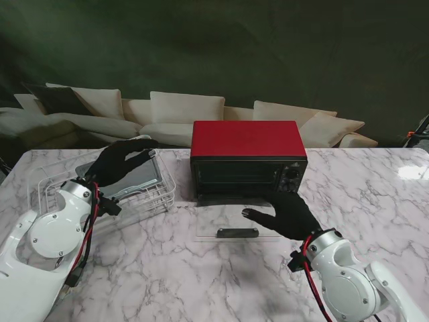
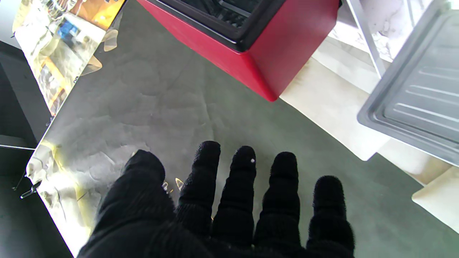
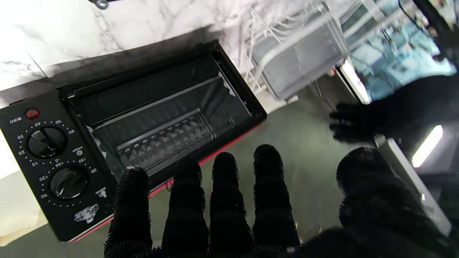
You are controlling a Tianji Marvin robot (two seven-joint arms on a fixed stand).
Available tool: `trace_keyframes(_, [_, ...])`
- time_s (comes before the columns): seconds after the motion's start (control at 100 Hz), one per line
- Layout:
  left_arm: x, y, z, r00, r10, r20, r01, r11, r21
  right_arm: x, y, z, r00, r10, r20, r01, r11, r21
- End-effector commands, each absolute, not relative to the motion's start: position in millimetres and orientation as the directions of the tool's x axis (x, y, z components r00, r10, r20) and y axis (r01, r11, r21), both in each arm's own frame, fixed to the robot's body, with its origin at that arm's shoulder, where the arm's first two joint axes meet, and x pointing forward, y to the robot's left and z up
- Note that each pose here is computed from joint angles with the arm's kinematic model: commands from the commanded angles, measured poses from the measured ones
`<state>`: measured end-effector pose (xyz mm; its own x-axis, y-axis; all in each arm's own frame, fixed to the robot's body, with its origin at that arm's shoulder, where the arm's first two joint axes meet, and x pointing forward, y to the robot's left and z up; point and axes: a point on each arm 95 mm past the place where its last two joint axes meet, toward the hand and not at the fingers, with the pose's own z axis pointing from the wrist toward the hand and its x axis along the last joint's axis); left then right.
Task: Slide the trays into the oven
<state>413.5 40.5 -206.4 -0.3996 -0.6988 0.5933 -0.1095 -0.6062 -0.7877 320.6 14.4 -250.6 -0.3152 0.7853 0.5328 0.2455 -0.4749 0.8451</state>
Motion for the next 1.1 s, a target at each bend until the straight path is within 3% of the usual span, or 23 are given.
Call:
trace_keyframes(0.0, [414.5,45.9,-213.4,-0.382,-0.713,0.588,-0.119,-0.593,-0.796,316.4,11.4,-252.5,-0.305,0.779,0.548,0.229,-0.499,0.836])
trace_keyframes(0.37, [428.2,79.5,-217.4,-0.316,-0.813,0.489,-0.085,-0.489,-0.868,319.6,-27.6,-260.8,-0.188,0.738,0.647,0.063,-0.649,0.758])
trace_keyframes(0.67, [451.6,105.9,-214.4,-0.226,-0.876,0.425,-0.096,-0.415,-0.905,320.5,-31.8,-272.9,-0.157,0.723,0.673,0.060,-0.674,0.737])
trace_keyframes(1.09, [474.9,135.0,-234.5,-0.090,-0.923,0.375,-0.146,-0.360,-0.921,322.5,-33.3,-275.0,-0.145,0.722,0.676,0.059,-0.676,0.735])
